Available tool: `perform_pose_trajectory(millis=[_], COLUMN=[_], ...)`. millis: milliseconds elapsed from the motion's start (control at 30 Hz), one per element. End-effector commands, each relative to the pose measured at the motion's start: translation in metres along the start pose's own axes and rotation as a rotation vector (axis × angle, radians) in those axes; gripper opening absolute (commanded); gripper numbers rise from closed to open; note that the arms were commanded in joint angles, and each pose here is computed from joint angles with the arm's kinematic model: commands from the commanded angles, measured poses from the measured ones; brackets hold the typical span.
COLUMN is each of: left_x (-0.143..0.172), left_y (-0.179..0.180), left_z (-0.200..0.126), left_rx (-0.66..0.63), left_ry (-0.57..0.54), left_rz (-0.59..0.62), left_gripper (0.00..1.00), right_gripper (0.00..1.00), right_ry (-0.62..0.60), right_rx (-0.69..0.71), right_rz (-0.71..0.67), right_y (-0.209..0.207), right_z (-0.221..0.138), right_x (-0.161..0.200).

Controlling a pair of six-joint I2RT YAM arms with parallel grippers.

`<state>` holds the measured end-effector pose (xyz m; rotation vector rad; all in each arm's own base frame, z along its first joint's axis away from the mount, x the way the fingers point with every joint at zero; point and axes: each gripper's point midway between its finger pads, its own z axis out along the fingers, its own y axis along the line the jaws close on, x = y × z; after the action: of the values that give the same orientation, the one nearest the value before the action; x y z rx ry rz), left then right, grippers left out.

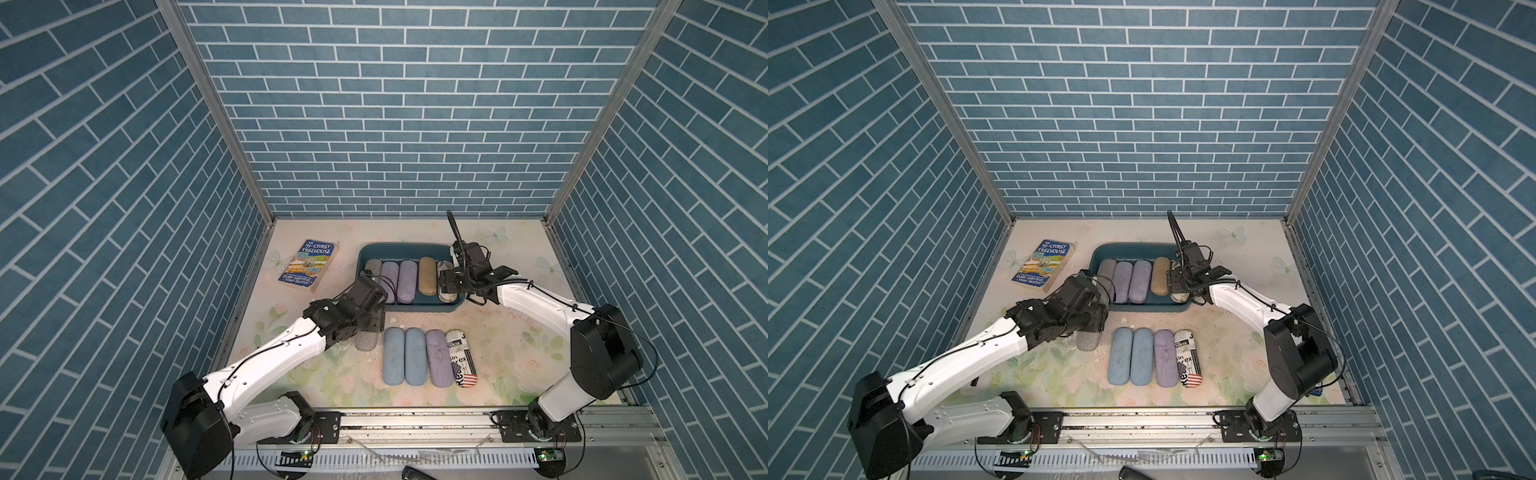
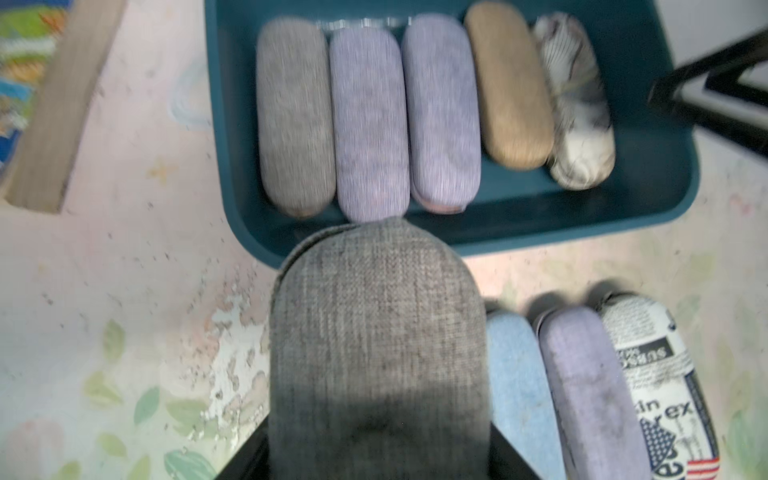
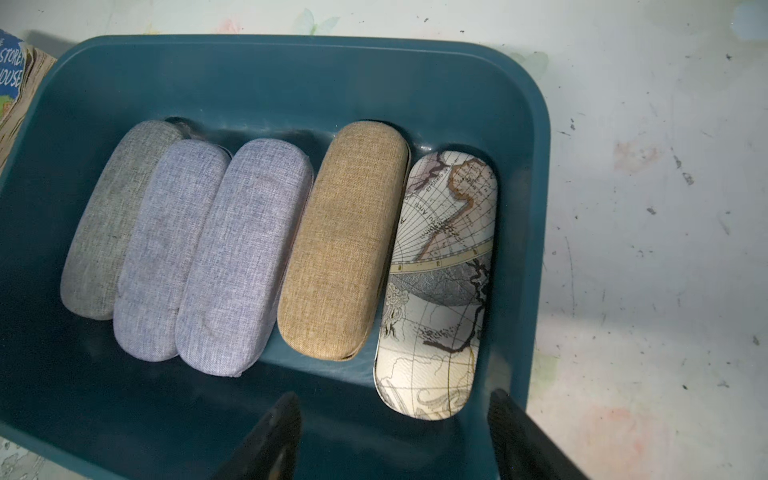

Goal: Put the glasses cases into the storage boxes
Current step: Pick up the glasses case at the center of the board, then place the glasses case in the storage box.

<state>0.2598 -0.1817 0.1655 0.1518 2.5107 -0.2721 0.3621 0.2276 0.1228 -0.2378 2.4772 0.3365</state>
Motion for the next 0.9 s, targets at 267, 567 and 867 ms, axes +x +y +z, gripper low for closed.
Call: perform_pose_trajectory(millis=[267, 567, 867], left_x=[-0.088, -0.118, -0.123], left_y=[0.004, 0.027, 0.054], left_z=[0.061, 0.112, 0.146], left_rx=[-0.070, -0.214, -0.281], left_ry=[-0.053, -0.034, 0.018], left_rz=[0.006, 0.026, 0.017], left_gripper=[0.66, 0.66, 0.67], right_gripper=[0.72, 0.72, 0.72], right_ry=[-0.005, -0.008, 0.003], right_rx=[0.021, 0.030, 0.033], right_rz=[0.031, 0.032, 0.035], right_y=[-0.011, -0.017, -0.020], right_z=[0.000, -0.001, 0.002], right_x=[0.001, 0.002, 0.003])
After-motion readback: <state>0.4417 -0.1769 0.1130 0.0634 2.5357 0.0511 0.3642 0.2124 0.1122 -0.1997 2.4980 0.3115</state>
